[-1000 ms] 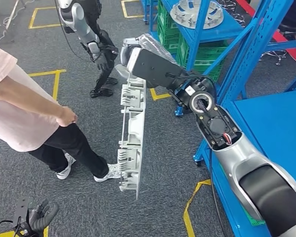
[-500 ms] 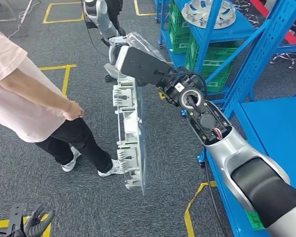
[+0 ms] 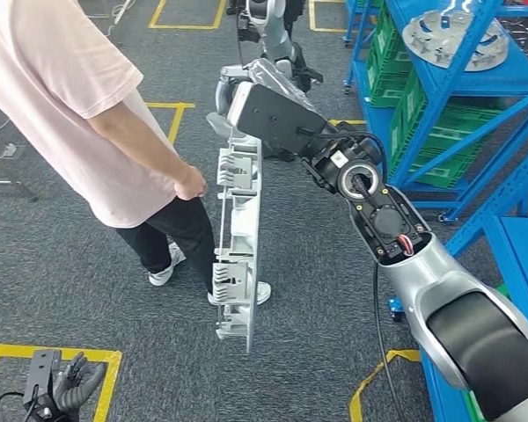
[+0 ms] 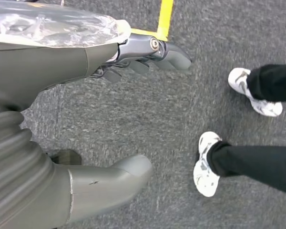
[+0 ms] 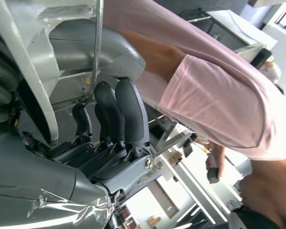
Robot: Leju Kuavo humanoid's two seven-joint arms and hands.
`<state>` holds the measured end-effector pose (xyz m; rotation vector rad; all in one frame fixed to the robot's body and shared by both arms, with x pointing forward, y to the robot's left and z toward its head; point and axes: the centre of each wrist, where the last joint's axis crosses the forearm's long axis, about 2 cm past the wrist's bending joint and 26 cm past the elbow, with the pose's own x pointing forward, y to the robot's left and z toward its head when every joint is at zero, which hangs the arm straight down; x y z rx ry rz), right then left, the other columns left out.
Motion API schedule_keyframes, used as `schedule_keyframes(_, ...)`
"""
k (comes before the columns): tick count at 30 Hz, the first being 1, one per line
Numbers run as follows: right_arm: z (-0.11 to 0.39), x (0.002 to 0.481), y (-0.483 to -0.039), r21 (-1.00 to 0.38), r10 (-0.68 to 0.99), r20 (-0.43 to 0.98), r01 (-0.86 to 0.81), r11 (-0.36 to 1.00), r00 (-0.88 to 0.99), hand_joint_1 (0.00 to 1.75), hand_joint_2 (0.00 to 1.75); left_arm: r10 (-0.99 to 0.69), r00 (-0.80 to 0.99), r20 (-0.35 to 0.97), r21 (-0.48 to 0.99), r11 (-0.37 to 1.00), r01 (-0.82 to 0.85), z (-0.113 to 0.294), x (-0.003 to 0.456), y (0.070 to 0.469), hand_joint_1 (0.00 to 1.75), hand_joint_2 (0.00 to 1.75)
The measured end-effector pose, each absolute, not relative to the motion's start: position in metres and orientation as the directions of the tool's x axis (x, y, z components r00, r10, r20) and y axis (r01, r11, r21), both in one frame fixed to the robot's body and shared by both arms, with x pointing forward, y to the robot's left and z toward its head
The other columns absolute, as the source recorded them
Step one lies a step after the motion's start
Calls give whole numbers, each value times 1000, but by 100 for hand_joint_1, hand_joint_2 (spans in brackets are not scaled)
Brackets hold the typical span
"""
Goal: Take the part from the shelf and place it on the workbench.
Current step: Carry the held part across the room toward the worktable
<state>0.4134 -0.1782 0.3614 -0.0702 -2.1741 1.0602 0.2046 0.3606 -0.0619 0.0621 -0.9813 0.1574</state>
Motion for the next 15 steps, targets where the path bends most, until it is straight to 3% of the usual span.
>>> schedule_keyframes(15, 361, 414, -177, -712, 334, 570, -250, 656, -750, 175, 175, 99, 552, 828, -10, 987, -162, -63, 200, 364, 0, 175)
